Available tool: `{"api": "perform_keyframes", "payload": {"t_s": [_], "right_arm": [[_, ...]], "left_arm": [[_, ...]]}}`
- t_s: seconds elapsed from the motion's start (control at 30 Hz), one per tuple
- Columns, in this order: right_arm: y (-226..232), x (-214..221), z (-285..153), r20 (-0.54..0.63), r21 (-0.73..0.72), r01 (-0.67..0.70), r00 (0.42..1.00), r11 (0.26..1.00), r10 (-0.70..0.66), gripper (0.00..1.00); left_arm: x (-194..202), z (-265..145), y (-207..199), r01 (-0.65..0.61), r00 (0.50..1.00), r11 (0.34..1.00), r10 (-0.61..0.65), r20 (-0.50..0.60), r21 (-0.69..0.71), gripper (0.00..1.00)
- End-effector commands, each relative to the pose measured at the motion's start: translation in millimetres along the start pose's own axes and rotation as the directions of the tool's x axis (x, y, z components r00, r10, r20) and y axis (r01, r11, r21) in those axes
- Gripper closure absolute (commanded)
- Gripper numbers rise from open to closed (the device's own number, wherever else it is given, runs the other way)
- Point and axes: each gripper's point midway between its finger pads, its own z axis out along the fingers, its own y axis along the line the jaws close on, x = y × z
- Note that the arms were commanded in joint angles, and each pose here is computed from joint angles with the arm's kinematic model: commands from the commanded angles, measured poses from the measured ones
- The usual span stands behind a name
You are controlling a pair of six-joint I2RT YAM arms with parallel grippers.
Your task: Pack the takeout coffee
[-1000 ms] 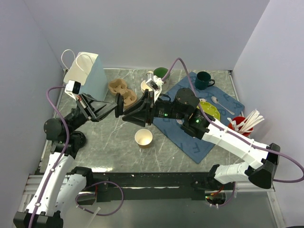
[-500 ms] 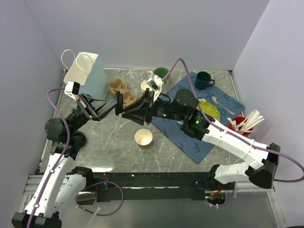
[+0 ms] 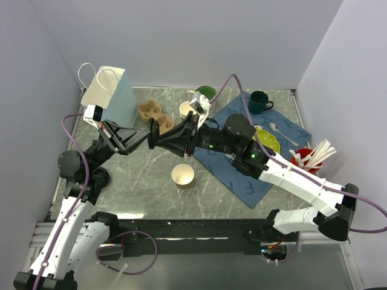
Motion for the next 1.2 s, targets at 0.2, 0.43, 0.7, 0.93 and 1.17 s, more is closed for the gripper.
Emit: {"api": "perform_keyframes", "payload": {"t_s": [0.2,0.43,0.7,0.93,1.17], "right_arm": [[19.6,-23.0,-2.5,0.071,-0.071,0.025,0.997,0.997,-0.02,0.64],[26.0,-23.8,4.0,0.071,-0.108,0.01,0.997,0.994,-0.002,0.67],[27.5,-24.2,1.7,0.068,-0.095,-0.001,0.998,0.995,0.008,1.0],[2.4,-14.9,-32.0,-0.015,0.129,0.001,1.0,0.992,0.001,1.0],[-35.3,57.4,-84.5,-0.355,0.441,-0.02,0.914,0.897,0.194,1.0]], "left_arm": [[-7.1,0.4,-21.6,0.009,0.997,0.998,-0.015,0.079,0.068,0.99],[-3.1,2.5,-19.7,0.027,0.997,0.997,-0.032,0.074,0.075,0.99],[-2.5,1.6,-11.8,0.034,0.995,0.998,-0.038,0.089,0.047,0.99],[-15.8,-6.9,37.5,0.016,0.982,0.974,0.027,0.188,-0.225,0.02],[-35.3,-35.1,139.0,-0.021,0.981,0.686,0.155,0.118,-0.727,0.01]]}}
